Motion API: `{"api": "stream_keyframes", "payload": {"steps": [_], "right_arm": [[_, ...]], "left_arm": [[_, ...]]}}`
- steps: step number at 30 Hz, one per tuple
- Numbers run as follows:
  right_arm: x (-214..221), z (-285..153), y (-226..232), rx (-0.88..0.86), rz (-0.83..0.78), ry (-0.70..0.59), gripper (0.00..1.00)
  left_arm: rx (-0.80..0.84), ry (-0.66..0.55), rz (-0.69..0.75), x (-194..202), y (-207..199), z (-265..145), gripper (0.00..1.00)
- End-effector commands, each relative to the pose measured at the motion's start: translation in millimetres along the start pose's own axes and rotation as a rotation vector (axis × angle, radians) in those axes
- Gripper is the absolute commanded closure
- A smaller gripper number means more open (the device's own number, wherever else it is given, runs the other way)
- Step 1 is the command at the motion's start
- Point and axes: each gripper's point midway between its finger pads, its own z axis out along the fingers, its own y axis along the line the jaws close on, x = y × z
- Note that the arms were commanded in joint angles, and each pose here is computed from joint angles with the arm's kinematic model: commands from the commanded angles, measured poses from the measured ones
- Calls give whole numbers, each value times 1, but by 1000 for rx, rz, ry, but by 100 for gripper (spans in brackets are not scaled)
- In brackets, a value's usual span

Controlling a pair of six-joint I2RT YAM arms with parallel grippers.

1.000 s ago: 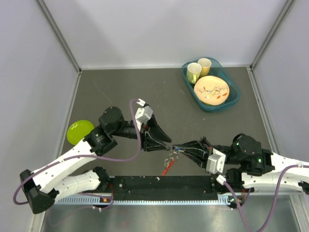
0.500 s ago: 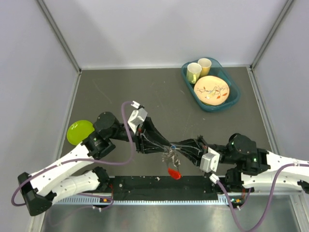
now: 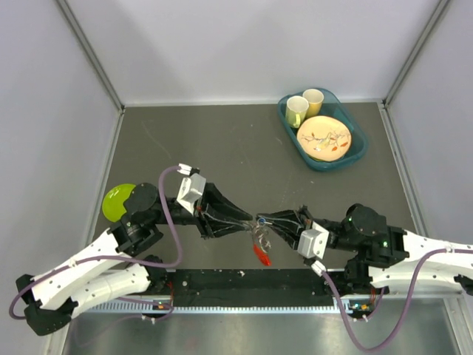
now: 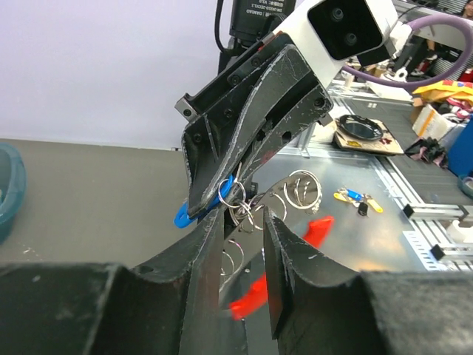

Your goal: Remove the keys from the keyring

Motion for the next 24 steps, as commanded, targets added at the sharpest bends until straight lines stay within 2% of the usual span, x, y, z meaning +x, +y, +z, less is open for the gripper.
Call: {"api": "stream_keyframes", "payload": {"steps": [1,13,24], "right_arm": [[-29,0,-28,108,33,-89,100],[-36,3,-37,149,62,-115,100],[-36,2,-46,198,84,-114,100]], "left_arm": [[-74,-15,72,-1,10,2,67],[-179,-31,97,5,26,3,67],[-184,-58,97,7,26,3,64]]}}
